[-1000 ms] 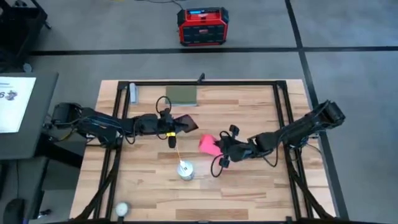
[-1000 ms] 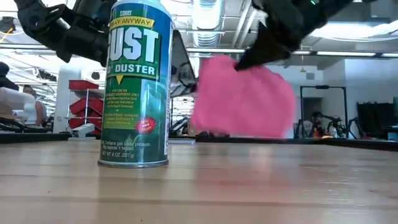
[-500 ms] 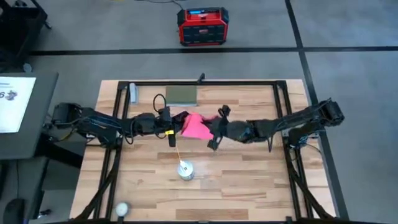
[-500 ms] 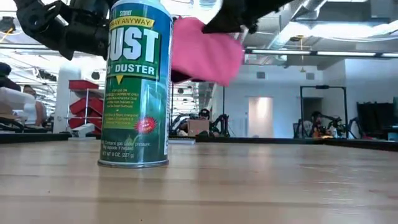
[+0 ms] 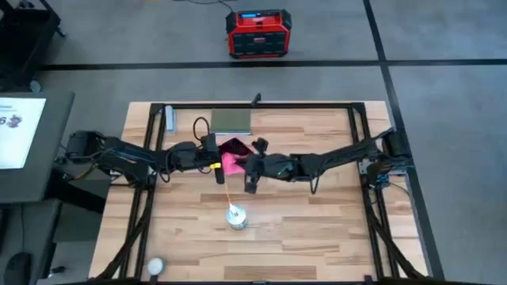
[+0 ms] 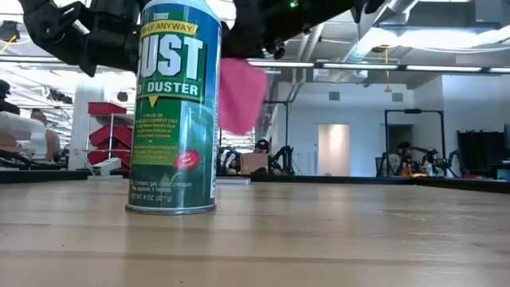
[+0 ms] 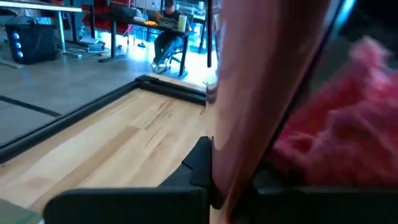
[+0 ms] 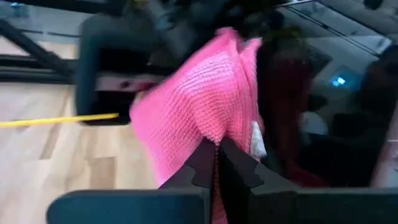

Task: Apply microfiber cloth
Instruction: Wipe the front of the pink cellphone with the pink microfiber towel

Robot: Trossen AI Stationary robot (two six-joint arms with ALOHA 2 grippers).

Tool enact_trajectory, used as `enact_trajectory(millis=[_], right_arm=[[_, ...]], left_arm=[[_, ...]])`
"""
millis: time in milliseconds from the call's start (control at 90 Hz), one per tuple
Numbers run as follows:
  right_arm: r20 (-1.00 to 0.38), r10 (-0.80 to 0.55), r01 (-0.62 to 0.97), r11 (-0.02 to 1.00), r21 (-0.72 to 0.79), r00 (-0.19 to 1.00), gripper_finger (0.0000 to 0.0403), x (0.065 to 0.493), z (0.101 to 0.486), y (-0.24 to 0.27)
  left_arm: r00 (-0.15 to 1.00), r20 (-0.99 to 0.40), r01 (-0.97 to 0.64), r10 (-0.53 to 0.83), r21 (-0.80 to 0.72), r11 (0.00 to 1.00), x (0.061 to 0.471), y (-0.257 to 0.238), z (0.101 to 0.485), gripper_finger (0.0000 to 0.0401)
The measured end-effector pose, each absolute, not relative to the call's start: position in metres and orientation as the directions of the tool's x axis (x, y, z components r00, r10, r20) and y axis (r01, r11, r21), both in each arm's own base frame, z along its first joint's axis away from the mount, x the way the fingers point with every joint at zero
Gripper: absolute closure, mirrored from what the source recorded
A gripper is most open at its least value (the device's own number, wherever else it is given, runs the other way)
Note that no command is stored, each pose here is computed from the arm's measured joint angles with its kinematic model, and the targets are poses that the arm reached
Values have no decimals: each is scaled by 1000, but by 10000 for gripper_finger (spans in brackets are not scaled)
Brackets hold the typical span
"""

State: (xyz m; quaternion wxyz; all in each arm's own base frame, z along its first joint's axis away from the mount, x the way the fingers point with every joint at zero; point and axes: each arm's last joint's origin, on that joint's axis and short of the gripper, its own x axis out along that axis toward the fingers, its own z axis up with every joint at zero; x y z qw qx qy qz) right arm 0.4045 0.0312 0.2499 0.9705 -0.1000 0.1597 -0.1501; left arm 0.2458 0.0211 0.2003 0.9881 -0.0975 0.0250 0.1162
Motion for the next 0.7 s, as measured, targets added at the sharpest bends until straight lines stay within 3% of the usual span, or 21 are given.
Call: enact_trajectory(millis=[367, 700], right_arm=[[-223, -361, 265, 891, -369, 905, 403, 409, 302, 11], [-359, -352, 239, 916, -324, 864, 403, 401, 276, 12]], left_arm=[[980, -74, -197, 185, -200, 960, 246, 6, 200, 399], [981, -82, -188, 175, -189, 964, 247, 2, 199, 399]])
